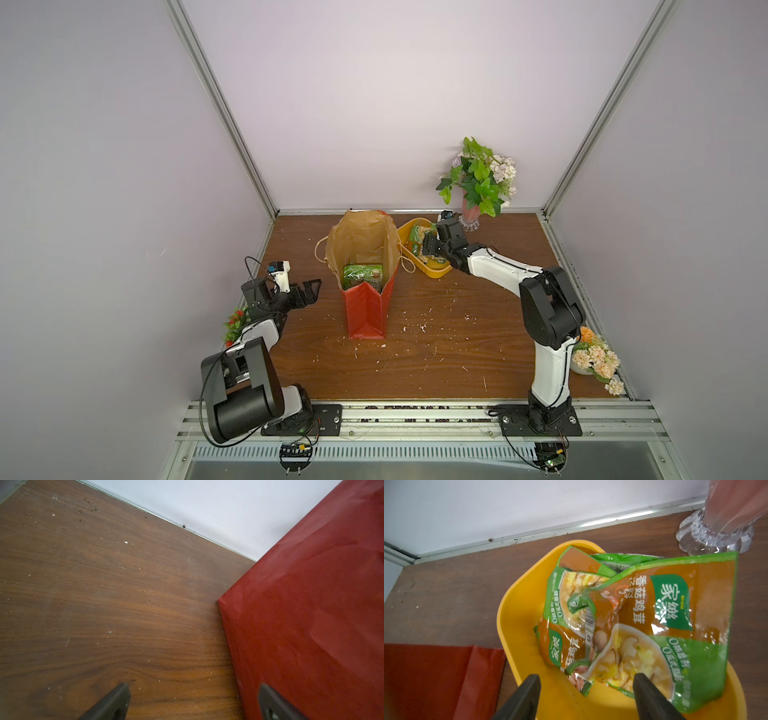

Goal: Place the condiment packets inside the bag
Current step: Pick up the condiment packet from the storage box.

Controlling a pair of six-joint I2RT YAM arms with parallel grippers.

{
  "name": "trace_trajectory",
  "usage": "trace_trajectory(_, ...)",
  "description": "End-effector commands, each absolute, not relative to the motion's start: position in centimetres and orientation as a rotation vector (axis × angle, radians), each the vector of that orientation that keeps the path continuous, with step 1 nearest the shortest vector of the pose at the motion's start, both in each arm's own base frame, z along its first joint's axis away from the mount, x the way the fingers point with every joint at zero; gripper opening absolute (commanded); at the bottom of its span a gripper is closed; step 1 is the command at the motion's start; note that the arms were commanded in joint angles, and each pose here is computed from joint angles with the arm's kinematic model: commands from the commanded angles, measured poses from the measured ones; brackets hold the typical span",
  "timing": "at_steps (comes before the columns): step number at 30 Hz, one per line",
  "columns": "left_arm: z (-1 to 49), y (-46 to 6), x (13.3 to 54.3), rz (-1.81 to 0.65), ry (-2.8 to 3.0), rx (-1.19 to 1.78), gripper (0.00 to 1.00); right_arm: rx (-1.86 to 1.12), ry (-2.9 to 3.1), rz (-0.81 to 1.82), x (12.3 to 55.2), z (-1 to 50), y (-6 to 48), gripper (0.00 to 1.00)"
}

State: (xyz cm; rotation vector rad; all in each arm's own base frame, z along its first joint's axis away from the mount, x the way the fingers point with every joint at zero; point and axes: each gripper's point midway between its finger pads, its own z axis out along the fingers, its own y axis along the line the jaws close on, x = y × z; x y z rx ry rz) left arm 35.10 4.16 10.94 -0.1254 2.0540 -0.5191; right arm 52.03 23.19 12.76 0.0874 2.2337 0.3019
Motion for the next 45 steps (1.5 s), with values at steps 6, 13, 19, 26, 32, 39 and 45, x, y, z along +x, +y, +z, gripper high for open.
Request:
trace_trajectory(6, 11.7, 4.5, 35.1, -0.507, 2.030, -0.101, 0.99, 0.120, 2.214, 0.239, 55.7, 13.0, 23.1, 0.64)
trace_trajectory(13, 11.8, 4.4, 35.1, -0.508, 2.030, -0.099, 0.99, 0.129, 2.231, 0.221, 56.6, 11.9, 23.3, 0.42)
trace_trajectory(19, 11.8, 4.4, 35.1, -0.508, 2.028, -0.097, 0.99, 0.140, 2.208, 0.242, 55.8, 13.2, 22.9, 0.12)
trace_trajectory(26, 11.8, 4.4, 35.1, -0.507, 2.030, -0.097, 0.99, 0.130, 2.120, 0.325, 53.3, 18.3, 22.3, 0.04)
trace_trajectory(32, 11.7, 4.4, 35.1, -0.506, 2.032, -0.099, 0.99, 0.088, 2.043, 0.447, 49.8, 22.8, 22.3, 0.04)
trace_trajectory(39, 11.7, 4.4, 35.1, -0.505, 2.031, -0.098, 0.99, -0.020, 1.952, 0.629, 44.9, 28.3, 23.5, 0.04)
trace_trajectory(45, 11.7, 4.4, 35.1, -0.508, 2.031, -0.105, 0.99, -0.126, 1.856, 0.751, 39.8, 32.8, 25.3, 0.04)
